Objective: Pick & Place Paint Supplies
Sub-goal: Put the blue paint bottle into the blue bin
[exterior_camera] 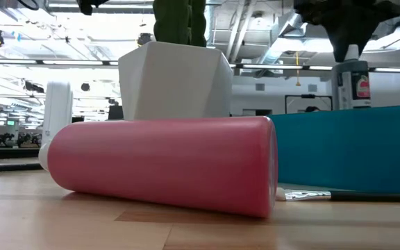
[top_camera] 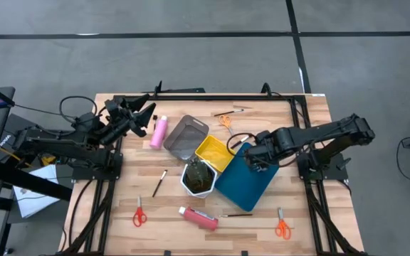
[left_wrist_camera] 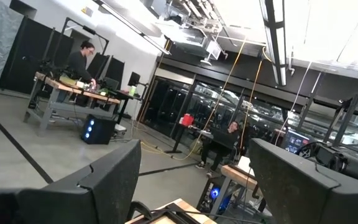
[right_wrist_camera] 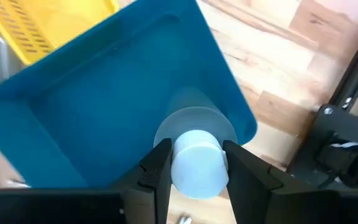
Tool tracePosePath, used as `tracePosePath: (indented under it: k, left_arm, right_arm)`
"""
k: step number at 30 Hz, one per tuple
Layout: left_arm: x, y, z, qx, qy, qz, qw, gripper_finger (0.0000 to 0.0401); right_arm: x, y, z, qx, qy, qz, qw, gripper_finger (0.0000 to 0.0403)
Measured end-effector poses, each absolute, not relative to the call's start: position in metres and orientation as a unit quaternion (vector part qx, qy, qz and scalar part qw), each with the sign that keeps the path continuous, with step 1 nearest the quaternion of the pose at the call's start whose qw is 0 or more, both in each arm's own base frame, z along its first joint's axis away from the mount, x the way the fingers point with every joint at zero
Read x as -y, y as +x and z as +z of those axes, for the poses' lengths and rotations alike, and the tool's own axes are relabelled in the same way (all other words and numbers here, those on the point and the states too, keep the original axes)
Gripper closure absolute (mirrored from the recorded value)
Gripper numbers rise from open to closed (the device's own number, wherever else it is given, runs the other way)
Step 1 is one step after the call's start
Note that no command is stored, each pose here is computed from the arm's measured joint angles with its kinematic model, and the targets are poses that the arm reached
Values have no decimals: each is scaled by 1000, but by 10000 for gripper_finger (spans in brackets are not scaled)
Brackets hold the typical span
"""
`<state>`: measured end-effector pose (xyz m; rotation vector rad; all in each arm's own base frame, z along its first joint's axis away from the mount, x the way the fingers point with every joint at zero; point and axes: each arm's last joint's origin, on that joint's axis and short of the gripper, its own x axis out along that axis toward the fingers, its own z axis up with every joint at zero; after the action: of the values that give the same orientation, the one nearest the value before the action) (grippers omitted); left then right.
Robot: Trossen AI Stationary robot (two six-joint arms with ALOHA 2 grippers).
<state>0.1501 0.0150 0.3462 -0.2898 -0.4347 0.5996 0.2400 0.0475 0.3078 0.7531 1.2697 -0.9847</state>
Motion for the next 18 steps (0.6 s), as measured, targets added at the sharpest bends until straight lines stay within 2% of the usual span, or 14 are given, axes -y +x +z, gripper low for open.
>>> tracePosePath:
  k: [5,18]
  left_arm:
    - [-15,150,346,212,-141,292,922,107]
    - [-16,150,346,214,-144,295,920,107]
  right_arm:
    - [-48,236,299,-574,311,-419,631,290]
    - [-48,226,285,-552,329,-386,661,289]
